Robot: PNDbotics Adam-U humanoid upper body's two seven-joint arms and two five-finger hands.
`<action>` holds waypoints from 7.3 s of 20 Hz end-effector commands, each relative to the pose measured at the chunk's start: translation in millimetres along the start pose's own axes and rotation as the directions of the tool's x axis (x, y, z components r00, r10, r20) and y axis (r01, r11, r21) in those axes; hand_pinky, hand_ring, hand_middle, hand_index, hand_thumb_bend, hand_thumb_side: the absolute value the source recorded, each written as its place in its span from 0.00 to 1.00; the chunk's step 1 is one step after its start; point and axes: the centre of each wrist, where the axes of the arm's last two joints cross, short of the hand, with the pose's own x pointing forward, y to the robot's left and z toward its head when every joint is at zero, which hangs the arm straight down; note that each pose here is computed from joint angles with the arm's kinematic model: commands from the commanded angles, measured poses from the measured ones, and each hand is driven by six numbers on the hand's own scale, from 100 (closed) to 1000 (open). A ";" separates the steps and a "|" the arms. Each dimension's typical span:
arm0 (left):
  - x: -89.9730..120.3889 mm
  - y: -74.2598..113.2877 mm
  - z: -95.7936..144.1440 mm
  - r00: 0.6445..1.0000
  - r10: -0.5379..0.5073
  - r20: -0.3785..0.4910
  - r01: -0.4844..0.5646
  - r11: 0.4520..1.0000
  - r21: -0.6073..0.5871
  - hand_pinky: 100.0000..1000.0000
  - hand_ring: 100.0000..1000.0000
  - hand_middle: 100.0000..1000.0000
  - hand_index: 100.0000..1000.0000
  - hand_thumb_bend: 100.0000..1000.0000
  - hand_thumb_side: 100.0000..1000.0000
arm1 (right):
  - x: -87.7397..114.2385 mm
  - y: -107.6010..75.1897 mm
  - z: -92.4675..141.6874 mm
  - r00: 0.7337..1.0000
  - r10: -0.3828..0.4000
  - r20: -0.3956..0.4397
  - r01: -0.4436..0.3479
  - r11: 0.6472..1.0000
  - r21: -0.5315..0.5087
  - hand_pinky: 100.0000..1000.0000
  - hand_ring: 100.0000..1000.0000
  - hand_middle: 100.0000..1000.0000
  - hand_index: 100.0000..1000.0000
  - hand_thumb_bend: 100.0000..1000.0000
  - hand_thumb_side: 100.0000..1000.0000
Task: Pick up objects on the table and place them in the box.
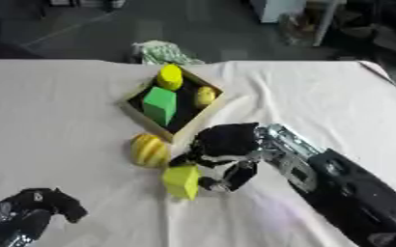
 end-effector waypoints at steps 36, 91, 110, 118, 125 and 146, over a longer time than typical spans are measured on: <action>9.4 -0.2 -6.0 0.999 0.006 0.034 -0.005 1.000 -0.026 0.69 0.66 0.49 0.70 0.00 0.69 | -99.3 -69.5 -19.1 0.827 -0.239 -0.508 0.083 0.947 -0.310 0.69 0.60 0.34 0.48 0.00 0.07; 8.4 3.0 -2.5 1.000 -0.006 0.021 0.006 1.000 -0.008 0.69 0.66 0.49 0.70 0.00 0.67 | -18.1 -117.0 -6.9 0.986 0.122 -0.113 -0.138 0.979 -0.152 0.78 0.77 0.76 0.94 0.00 0.11; 8.1 1.4 -3.0 1.000 -0.004 0.025 0.004 1.000 -0.012 0.69 0.66 0.49 0.70 0.00 0.68 | -29.3 -62.8 -60.0 0.996 0.033 -0.085 -0.026 0.997 0.074 0.76 0.76 0.77 0.94 0.00 0.17; 8.0 0.6 -3.2 1.000 -0.002 0.026 0.002 1.000 -0.015 0.69 0.66 0.49 0.70 0.00 0.68 | -39.6 -51.2 -74.6 0.993 0.044 -0.107 -0.031 0.992 0.123 0.76 0.77 0.79 0.95 0.00 0.21; 8.0 0.3 -3.6 1.000 0.001 0.026 0.000 1.000 -0.018 0.69 0.66 0.49 0.70 0.00 0.68 | -48.9 -38.3 -78.4 0.983 0.093 -0.158 -0.059 0.976 0.211 0.78 0.79 0.82 0.96 0.00 0.28; 8.3 0.4 -3.9 1.000 0.001 0.028 -0.001 1.000 -0.019 0.69 0.66 0.49 0.70 0.00 0.68 | -59.4 -19.2 -79.4 0.967 0.158 -0.199 -0.103 0.960 0.259 0.78 0.80 0.81 0.88 0.00 0.23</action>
